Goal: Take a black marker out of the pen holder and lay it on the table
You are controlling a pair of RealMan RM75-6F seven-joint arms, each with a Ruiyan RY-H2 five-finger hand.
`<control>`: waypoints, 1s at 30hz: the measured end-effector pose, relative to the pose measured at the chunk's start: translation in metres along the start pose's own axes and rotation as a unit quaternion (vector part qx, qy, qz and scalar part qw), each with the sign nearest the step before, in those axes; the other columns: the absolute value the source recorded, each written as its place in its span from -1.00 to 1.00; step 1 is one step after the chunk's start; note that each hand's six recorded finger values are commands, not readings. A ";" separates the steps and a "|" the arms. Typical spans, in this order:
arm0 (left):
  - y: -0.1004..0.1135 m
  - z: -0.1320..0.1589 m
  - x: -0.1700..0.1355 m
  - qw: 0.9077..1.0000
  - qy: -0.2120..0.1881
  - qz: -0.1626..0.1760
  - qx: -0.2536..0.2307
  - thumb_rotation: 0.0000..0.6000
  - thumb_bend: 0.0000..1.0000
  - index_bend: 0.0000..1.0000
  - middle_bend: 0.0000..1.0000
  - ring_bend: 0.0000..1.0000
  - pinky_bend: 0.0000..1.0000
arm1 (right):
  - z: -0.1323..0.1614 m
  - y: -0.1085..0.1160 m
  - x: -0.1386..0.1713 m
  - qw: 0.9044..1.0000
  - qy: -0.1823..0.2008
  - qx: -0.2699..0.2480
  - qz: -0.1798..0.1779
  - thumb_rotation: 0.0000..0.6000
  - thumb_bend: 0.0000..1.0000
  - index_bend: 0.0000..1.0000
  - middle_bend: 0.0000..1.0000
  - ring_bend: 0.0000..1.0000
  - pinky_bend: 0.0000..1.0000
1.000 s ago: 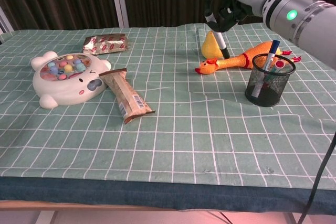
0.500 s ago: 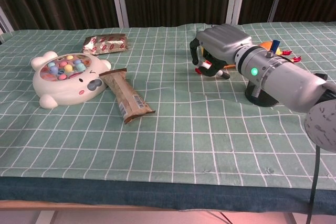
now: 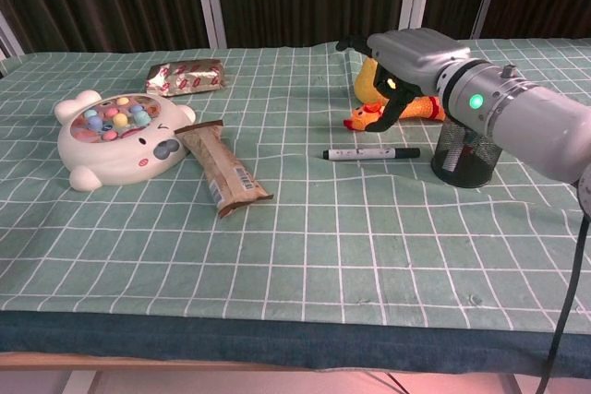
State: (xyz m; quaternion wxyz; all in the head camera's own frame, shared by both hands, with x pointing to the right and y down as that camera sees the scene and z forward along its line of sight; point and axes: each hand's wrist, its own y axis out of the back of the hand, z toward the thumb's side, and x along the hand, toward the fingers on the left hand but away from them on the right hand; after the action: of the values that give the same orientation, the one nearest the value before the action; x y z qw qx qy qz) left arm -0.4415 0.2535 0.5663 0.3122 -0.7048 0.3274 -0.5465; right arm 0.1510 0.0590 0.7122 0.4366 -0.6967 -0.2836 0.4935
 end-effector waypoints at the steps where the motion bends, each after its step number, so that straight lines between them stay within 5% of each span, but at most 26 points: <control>1: 0.000 0.000 0.000 1.000 0.000 0.000 0.000 1.00 -0.09 -0.46 -0.68 -0.75 -0.30 | -0.001 0.003 0.002 1.000 0.000 -0.008 -0.003 1.00 -0.40 -0.49 1.00 1.00 0.95; 7: 0.000 -0.001 0.001 1.000 0.003 0.001 0.000 1.00 -0.09 -0.46 -0.68 -0.75 -0.30 | -0.015 0.042 0.034 0.997 -0.003 -0.045 -0.058 1.00 -0.40 -0.05 0.79 0.79 0.70; 15: 0.001 -0.003 0.004 1.000 0.006 0.005 -0.001 1.00 -0.09 -0.46 -0.68 -0.75 -0.30 | -0.084 0.078 0.132 0.987 -0.100 -0.001 -0.127 1.00 -0.54 -0.27 -0.11 -0.18 0.13; 20: 0.001 -0.002 0.004 1.000 0.006 0.006 0.002 1.00 -0.08 -0.46 -0.68 -0.75 -0.30 | -0.122 0.064 0.203 0.982 -0.151 0.043 -0.105 1.00 -0.58 -0.49 -0.40 -0.46 -0.29; 24: 0.001 -0.001 0.003 1.000 0.006 0.008 0.005 1.00 -0.09 -0.46 -0.68 -0.75 -0.30 | -0.138 0.052 0.238 0.981 -0.172 0.051 -0.078 1.00 -0.58 -0.53 -0.44 -0.50 -0.31; 30: 0.000 0.000 0.004 1.000 0.008 0.010 0.007 1.00 -0.09 -0.46 -0.68 -0.76 -0.30 | -0.148 0.046 0.249 0.980 -0.180 0.042 -0.067 1.00 -0.58 -0.53 -0.45 -0.50 -0.31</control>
State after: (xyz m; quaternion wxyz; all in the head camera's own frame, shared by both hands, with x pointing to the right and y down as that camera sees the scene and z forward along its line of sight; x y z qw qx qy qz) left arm -0.4410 0.2504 0.5681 0.3193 -0.6950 0.3331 -0.5514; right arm 0.3752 0.1955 0.5810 0.4394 -0.5566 -0.3828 0.5921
